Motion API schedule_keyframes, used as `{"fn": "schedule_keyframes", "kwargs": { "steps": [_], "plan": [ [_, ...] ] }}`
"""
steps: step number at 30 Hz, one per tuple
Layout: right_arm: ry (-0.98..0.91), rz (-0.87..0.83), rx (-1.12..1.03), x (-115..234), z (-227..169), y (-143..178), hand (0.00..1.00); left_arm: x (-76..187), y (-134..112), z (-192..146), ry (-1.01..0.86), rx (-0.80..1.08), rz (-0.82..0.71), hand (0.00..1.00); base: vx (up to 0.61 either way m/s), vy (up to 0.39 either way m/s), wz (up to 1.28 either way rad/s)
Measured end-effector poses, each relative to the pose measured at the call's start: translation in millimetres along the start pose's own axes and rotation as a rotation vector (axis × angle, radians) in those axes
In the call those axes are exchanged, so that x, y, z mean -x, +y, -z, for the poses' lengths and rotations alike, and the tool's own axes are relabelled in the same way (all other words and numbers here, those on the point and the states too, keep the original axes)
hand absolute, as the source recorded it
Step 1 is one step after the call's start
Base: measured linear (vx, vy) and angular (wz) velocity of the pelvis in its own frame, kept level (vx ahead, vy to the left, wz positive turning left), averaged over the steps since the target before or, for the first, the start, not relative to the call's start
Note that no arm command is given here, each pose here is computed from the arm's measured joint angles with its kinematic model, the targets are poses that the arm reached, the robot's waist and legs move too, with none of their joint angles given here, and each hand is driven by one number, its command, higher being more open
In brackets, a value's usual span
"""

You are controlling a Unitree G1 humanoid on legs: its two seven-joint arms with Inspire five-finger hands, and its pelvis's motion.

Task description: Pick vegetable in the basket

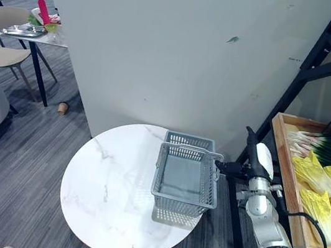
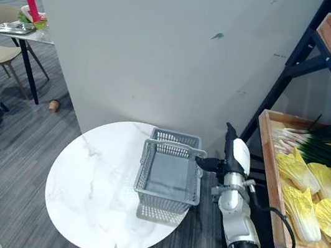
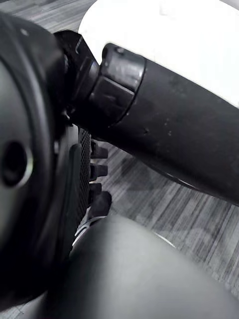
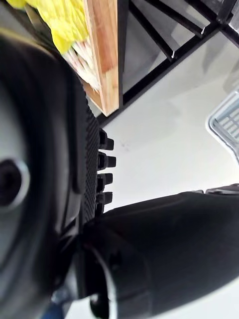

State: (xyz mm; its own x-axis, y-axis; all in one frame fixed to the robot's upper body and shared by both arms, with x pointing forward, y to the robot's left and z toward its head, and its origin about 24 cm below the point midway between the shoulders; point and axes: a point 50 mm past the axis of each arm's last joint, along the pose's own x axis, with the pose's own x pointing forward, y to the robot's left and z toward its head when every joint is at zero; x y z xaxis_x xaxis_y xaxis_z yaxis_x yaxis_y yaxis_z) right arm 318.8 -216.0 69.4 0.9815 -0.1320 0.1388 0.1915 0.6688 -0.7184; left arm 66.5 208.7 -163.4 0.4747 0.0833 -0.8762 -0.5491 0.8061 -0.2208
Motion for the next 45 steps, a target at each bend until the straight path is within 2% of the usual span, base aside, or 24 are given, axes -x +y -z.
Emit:
{"fn": "schedule_keyframes", "kwargs": {
  "steps": [13,20,24,26,28,29,33,38,40,45],
  "plan": [
    [-0.035,-0.237,0.211,-29,-15,18,1.00,1,2,0,0.025,-0.008,0.026,1.00,0.03,0.025,0.07],
    [-0.071,-0.369,0.481,-39,-20,29,1.00,0,-2,-4,0.027,-0.046,0.068,1.00,-0.07,-0.004,0.02],
    [-0.059,-0.413,0.600,-49,-19,24,1.00,-2,-5,-9,0.016,-0.051,0.087,1.00,-0.15,0.008,0.09],
    [-0.055,-0.388,0.652,-61,-27,14,1.00,-3,-6,-16,-0.002,-0.059,0.100,1.00,-0.11,0.004,0.12],
    [-0.084,-0.316,0.692,-78,-47,-8,1.00,-5,-7,-25,-0.022,-0.068,0.106,1.00,-0.09,-0.001,0.00],
    [-0.083,-0.265,0.736,-90,-58,-31,1.00,-8,-12,-39,-0.055,-0.076,0.122,1.00,-0.09,0.003,-0.03],
    [-0.061,-0.148,0.764,-110,-86,-67,1.00,-10,-24,-65,-0.152,-0.060,0.182,1.00,-0.09,-0.001,0.01],
    [-0.059,-0.057,0.737,-118,-105,-102,1.00,-9,-29,-69,-0.179,-0.064,0.214,1.00,-0.04,-0.002,-0.03],
    [-0.045,0.030,0.726,-122,-117,-135,1.00,-10,-35,-69,-0.177,-0.072,0.251,1.00,-0.02,-0.013,-0.07],
    [-0.041,0.038,0.736,-121,-117,-144,1.00,-12,-46,-75,-0.189,-0.078,0.295,1.00,-0.01,-0.009,-0.05]
  ]
}}
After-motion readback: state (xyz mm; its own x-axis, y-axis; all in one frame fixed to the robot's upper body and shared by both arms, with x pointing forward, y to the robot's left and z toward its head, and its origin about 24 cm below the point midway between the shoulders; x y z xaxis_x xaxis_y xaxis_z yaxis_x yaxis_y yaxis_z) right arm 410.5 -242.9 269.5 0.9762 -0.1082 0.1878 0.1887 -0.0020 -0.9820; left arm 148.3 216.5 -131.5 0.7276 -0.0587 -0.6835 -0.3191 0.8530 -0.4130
